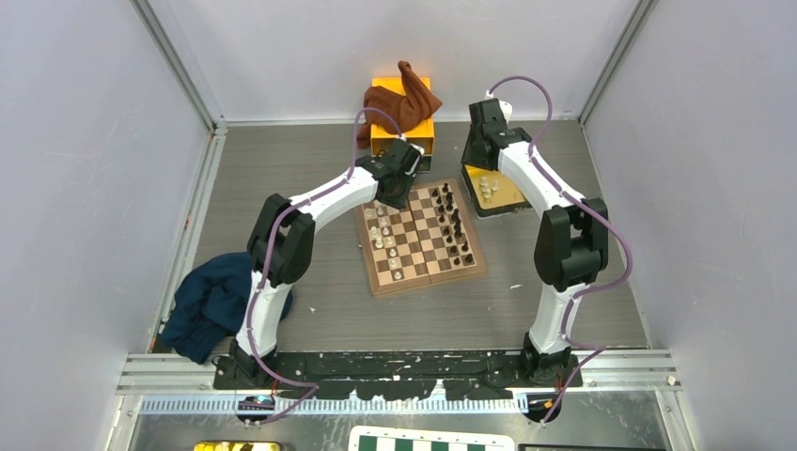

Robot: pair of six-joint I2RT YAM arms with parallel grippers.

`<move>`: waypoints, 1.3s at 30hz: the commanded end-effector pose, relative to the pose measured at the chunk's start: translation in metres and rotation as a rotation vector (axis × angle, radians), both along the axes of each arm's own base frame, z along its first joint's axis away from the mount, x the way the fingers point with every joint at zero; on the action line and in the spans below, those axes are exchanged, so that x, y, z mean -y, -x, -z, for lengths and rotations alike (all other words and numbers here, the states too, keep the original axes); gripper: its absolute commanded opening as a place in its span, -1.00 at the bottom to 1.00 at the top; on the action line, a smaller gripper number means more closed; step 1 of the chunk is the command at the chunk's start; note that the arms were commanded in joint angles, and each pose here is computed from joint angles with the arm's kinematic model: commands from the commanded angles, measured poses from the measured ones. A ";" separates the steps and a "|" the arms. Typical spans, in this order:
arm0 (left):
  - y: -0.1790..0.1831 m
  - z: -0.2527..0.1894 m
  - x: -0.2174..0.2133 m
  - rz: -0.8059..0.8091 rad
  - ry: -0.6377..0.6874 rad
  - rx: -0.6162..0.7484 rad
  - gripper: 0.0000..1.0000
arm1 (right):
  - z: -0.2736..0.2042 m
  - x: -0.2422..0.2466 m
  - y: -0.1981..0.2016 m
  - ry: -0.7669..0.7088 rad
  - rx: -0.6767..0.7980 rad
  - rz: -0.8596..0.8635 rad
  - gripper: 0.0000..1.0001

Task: Set up the chess pieces on the board
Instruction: Pick up the chess piece from the chessboard.

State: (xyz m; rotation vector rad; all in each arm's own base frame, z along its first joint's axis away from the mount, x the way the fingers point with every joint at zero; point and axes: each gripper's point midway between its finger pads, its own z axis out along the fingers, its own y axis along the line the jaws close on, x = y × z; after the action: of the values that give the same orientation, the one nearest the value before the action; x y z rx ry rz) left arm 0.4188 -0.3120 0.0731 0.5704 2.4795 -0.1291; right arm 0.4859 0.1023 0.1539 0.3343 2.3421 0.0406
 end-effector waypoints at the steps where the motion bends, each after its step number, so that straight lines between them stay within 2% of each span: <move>1: -0.008 -0.015 0.003 -0.003 0.008 0.048 -0.70 | -0.038 0.001 -0.005 -0.028 0.106 0.015 -0.24; 11: -0.008 -0.024 0.000 -0.011 0.003 0.063 -0.85 | -0.042 0.004 -0.005 -0.019 0.113 0.019 -0.24; 26: -0.004 -0.079 -0.010 -0.026 0.047 0.152 -0.95 | -0.044 0.003 -0.005 -0.021 0.117 0.017 -0.24; 32: -0.004 -0.097 -0.027 -0.064 0.028 0.201 -1.00 | -0.044 0.004 -0.005 -0.020 0.116 0.017 -0.24; 39: -0.010 -0.099 -0.053 -0.138 0.031 0.204 -1.00 | -0.043 0.003 -0.005 -0.019 0.110 0.018 -0.25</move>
State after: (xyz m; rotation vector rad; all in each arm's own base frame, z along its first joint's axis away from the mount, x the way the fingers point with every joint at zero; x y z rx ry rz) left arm 0.4180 -0.2785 0.1461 0.4646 2.3599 -0.0678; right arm 0.4857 0.1020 0.1532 0.3343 2.3428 0.0386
